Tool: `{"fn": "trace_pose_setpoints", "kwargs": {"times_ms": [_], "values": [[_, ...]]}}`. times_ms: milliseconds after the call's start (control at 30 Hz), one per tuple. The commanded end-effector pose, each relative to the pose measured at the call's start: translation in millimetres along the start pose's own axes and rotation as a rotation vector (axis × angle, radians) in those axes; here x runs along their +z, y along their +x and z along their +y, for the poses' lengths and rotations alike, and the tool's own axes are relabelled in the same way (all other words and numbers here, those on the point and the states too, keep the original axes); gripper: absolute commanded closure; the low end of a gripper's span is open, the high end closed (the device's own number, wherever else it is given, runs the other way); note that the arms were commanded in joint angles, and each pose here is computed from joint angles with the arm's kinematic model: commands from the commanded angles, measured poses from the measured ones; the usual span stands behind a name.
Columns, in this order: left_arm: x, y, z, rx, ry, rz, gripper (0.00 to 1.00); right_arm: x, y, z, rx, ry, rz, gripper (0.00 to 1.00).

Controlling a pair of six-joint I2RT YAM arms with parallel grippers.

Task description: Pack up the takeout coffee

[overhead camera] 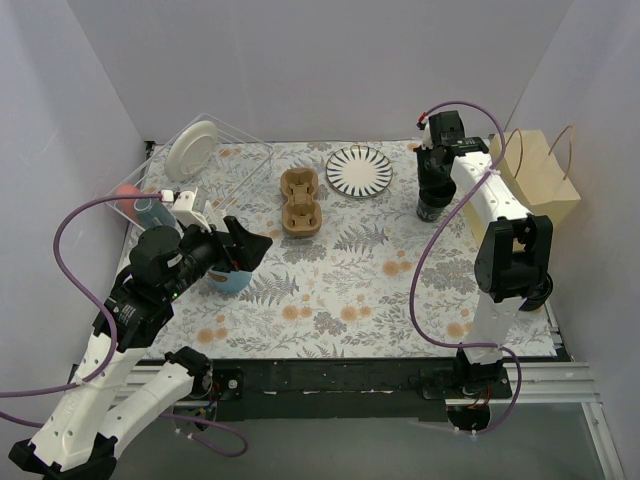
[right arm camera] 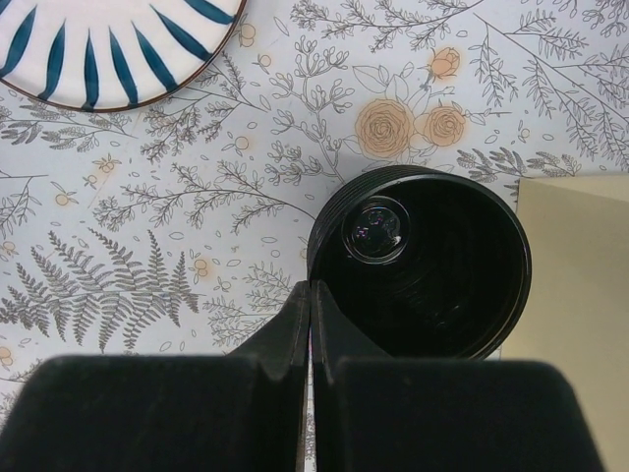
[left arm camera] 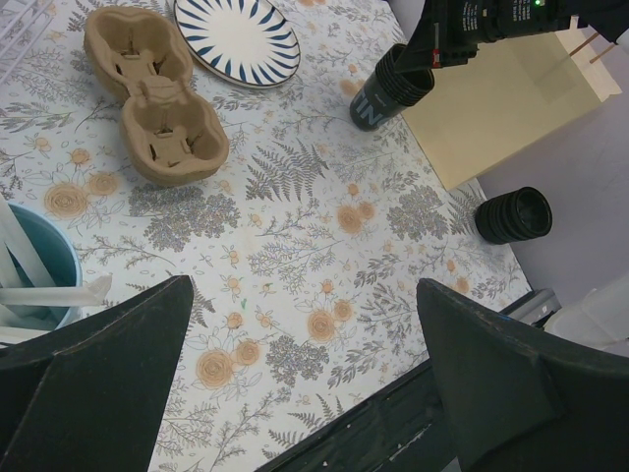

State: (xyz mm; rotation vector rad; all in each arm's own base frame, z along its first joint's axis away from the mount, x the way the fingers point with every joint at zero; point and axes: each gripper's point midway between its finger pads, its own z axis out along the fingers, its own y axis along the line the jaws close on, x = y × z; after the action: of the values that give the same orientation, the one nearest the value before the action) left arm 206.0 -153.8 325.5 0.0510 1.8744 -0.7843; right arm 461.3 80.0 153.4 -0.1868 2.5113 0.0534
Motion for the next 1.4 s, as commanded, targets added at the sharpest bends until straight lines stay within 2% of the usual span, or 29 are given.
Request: {"fn": "trace_pose_setpoints", "kwargs": {"times_ms": [0, 933, 1133, 1367], "values": [[-2, 2, 2, 0.001, -0.009, 0.004, 0.02, -30, -24, -6, 0.004, 0.034, -0.081, 0.99], [-1, 4, 4, 0.007, -0.017, 0.009, 0.02, -49, -35, -4, -0.022, 0.038, -0.099, 0.99], [0, 6, 5, 0.007, -0.02, 0.017, 0.02, -30, -29, -1, -0.025, 0.022, -0.064, 0.75], [1, 6, 7, 0.01, -0.028, 0.019, 0.02, -17, -27, 5, -0.027, -0.007, -0.042, 0.68]]}}
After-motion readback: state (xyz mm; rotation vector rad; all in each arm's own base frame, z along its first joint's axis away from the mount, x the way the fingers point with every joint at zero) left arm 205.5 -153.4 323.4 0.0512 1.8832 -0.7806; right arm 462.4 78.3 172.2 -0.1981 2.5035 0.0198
